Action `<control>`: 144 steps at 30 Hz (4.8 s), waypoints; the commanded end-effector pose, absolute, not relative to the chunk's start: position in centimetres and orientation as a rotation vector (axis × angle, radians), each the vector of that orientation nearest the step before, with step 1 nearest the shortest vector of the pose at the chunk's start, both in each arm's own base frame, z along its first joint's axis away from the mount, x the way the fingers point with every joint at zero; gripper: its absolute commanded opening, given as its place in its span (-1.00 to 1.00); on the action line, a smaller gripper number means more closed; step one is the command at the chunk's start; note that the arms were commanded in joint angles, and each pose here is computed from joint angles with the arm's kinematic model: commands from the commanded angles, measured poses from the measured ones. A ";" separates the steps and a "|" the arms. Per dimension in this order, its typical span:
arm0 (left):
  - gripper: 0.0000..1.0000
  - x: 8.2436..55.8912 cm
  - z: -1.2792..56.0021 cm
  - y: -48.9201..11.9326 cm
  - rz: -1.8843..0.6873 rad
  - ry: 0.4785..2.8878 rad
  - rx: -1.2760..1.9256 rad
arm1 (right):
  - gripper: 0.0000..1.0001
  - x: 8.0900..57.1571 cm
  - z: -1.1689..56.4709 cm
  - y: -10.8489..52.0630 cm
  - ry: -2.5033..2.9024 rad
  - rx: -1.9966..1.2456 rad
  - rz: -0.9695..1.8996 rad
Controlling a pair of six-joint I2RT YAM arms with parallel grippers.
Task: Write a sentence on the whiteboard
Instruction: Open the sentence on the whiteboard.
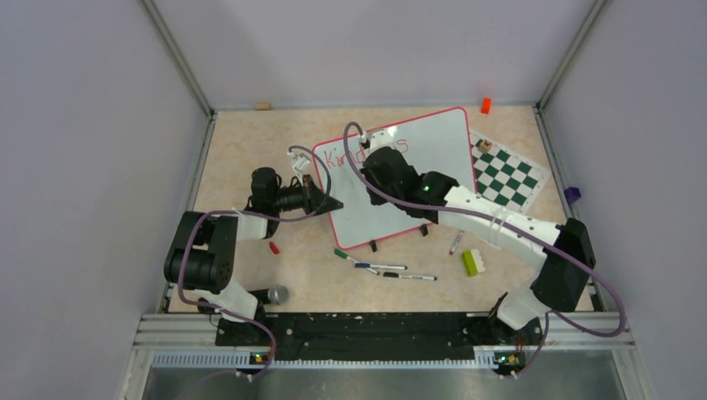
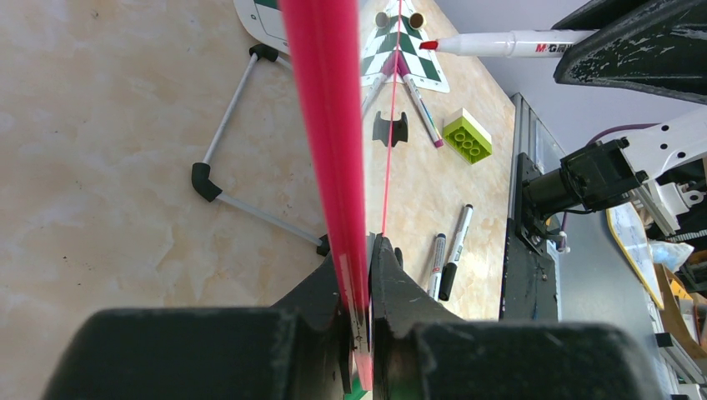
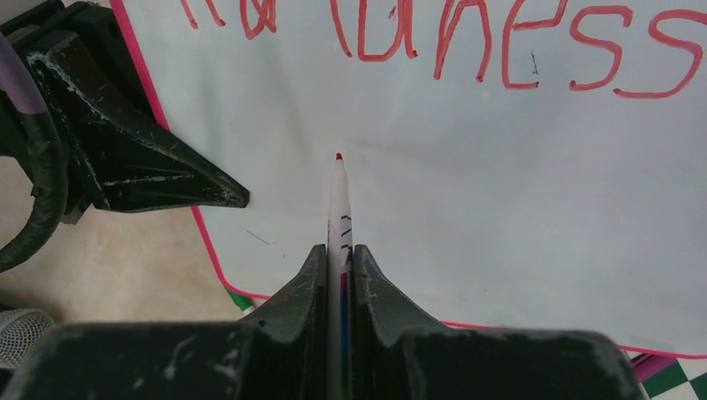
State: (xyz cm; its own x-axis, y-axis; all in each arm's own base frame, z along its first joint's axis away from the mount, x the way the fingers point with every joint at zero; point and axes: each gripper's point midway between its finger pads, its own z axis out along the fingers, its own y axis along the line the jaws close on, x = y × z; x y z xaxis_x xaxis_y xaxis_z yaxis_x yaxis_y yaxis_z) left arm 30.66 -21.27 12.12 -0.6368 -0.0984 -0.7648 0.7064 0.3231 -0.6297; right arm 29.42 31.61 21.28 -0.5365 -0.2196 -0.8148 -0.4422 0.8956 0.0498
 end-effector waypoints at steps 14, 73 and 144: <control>-1.00 32.1 7.2 -19.7 -1.192 1.992 0.435 | -1.00 31.5 23.3 33.5 2.089 -0.410 0.308; -1.00 32.1 7.3 -19.7 -1.192 1.988 0.434 | -1.00 33.3 26.1 32.1 2.058 -0.465 0.208; -1.00 32.2 7.2 -19.6 -1.189 1.995 0.429 | -1.00 33.5 23.0 29.0 2.162 -0.472 0.207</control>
